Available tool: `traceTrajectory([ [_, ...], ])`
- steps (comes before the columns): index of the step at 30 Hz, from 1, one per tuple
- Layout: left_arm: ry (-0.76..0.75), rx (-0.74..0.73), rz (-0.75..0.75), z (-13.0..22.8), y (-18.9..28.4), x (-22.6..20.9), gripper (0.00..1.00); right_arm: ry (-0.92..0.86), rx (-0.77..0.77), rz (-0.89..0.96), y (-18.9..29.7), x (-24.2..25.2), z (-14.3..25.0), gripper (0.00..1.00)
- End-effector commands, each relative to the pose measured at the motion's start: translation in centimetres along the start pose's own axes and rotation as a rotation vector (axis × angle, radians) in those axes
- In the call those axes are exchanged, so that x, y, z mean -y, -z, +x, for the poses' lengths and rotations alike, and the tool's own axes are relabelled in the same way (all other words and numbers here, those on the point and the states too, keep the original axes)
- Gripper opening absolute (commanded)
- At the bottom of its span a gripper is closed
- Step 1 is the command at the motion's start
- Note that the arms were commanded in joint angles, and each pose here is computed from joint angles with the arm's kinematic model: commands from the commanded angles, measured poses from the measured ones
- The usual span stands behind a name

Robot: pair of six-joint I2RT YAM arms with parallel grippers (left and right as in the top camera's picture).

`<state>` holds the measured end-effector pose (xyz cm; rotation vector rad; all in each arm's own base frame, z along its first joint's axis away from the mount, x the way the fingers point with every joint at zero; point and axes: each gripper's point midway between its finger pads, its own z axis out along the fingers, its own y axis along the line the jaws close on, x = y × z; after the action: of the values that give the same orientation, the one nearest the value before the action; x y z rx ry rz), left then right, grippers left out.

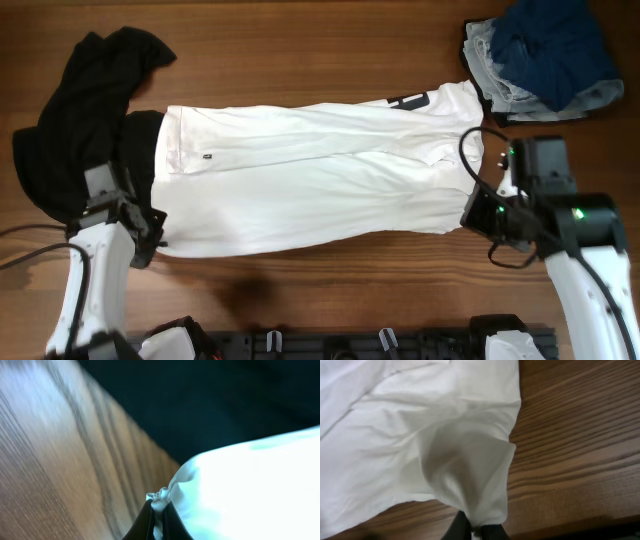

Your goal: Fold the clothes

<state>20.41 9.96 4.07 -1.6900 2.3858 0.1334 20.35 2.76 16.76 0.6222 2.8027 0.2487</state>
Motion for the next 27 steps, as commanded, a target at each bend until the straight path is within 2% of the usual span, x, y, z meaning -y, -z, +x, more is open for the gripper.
traceTrajectory([
  [1,-0.048,0.093,0.085,-2.4,4.0,1.4,0.04,0.013,0.076,-0.084,3.6,-1.1,-0.1,0.04],
  [12,-0.1,0.194,0.152,-2.8,8.2,0.4,0.04,-0.021,-0.059,-0.092,6.2,-0.4,4.2,0.04],
  [20,-0.095,0.216,0.175,-3.8,7.8,1.7,0.04,0.029,-0.045,-0.003,3.7,-0.4,0.6,0.04],
  [27,-0.092,0.227,0.191,-5.4,5.8,4.1,0.04,0.073,-0.141,0.103,-3.1,-1.1,-3.8,0.04],
])
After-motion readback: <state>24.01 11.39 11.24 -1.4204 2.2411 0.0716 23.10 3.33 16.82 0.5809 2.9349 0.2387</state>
